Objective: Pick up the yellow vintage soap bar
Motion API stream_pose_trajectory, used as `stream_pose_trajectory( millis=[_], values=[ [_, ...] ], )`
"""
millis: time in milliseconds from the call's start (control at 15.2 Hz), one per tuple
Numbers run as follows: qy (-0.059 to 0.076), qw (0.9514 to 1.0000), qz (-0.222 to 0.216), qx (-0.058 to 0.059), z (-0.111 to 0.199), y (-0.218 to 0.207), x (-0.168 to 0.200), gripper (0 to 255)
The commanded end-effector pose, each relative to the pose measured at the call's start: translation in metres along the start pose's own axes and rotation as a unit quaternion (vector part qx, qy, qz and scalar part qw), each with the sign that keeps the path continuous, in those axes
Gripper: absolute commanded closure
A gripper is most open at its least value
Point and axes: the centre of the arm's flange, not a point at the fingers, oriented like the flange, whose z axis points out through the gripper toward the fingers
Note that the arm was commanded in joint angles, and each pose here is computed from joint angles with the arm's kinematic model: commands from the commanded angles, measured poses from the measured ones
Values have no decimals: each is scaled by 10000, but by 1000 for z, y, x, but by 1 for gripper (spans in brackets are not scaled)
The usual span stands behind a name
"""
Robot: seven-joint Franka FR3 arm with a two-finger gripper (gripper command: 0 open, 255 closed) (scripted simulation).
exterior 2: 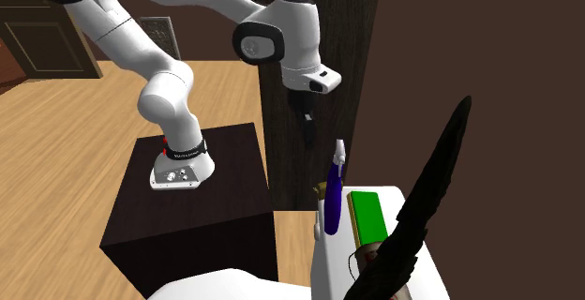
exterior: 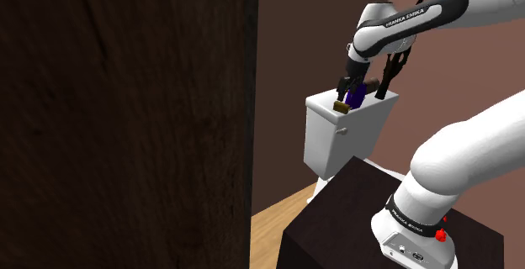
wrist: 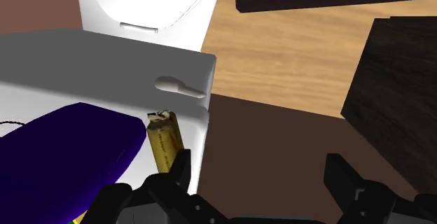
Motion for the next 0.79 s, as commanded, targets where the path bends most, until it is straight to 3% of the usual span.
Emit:
stream_pose_trajectory(
  millis=[0, 396, 726],
  values=[
    [-2, 10000, 36, -55, 16, 21, 2, 0],
    [-21, 9997, 149, -199, 59, 83, 9, 0],
    [-22, 9997, 154, -205, 82, 84, 8, 0]
  ],
)
